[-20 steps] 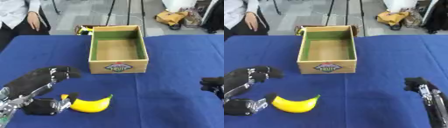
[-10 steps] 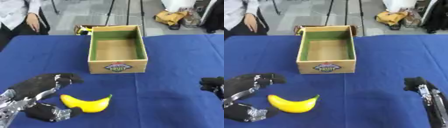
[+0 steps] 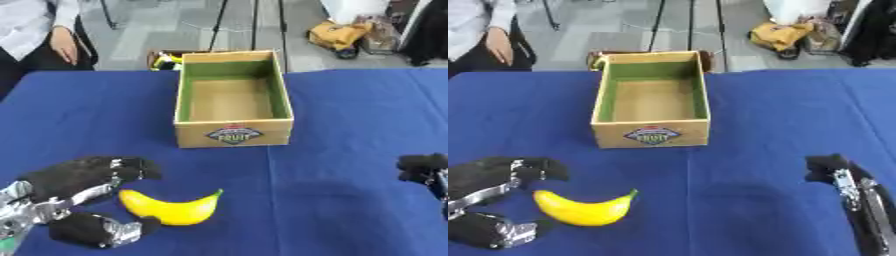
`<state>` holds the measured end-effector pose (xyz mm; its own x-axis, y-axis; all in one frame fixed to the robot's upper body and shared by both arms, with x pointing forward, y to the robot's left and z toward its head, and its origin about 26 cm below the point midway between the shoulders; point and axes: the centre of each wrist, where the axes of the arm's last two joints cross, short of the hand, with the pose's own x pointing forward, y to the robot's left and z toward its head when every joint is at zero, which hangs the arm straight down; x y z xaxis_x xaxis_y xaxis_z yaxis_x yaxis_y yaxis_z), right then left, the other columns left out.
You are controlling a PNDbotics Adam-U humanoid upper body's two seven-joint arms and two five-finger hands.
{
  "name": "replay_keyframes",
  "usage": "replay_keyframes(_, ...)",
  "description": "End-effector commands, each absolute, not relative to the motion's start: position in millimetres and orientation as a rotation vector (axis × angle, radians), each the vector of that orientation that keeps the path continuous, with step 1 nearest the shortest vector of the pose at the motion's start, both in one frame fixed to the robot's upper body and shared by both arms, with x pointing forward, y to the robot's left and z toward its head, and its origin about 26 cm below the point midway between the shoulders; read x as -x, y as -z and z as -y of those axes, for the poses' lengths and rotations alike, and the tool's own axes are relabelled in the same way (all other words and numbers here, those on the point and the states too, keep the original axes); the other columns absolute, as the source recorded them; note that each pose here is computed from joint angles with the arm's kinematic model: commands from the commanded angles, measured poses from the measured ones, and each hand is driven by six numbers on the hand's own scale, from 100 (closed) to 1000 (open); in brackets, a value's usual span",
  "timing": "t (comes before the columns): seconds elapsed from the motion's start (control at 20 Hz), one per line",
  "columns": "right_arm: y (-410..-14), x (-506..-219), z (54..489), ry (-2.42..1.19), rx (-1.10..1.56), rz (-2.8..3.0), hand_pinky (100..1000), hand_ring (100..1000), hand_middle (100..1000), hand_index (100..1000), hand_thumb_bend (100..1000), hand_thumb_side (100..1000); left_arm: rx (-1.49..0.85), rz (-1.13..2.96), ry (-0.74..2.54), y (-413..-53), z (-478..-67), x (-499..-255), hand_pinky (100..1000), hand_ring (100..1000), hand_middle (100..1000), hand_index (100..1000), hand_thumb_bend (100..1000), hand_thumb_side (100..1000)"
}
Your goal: Pick up objects on the table and place them in the box.
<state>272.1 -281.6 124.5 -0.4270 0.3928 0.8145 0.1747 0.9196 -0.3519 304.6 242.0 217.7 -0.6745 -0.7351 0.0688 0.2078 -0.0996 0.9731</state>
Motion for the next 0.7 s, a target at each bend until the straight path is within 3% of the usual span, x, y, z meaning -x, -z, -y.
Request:
replay_keyframes(0.05,-129.1,-271.7,283.6,-0.273,0.423,2.032,762,760,486,711,100,1000,-0.614,1.501,1.867,-226.1,-240.6,-301.9,607,894,883,945,324,842)
replay_keyframes(0.25,-128.7,-271.8,283.5,-0.275,0.422,2.029,763,760,486,711,100,1000,-0.593,1.46,1.89,-224.5,-237.3,-301.6,610,860,896,968,290,816)
replay_keyframes(0.4,-128.3,-271.6,283.8,-0.278,0.422,2.026,763,760,485,711,100,1000,-0.592,1.427,1.907,-225.4,-236.2,-301.6,591,815,904,981,326,842)
replay_keyframes(0.7,-126.6,-271.0,284.5,-0.286,0.424,2.015,764,761,485,710,100,1000,-0.64,1.381,1.952,-230.2,-231.8,-302.9,592,811,915,988,355,855)
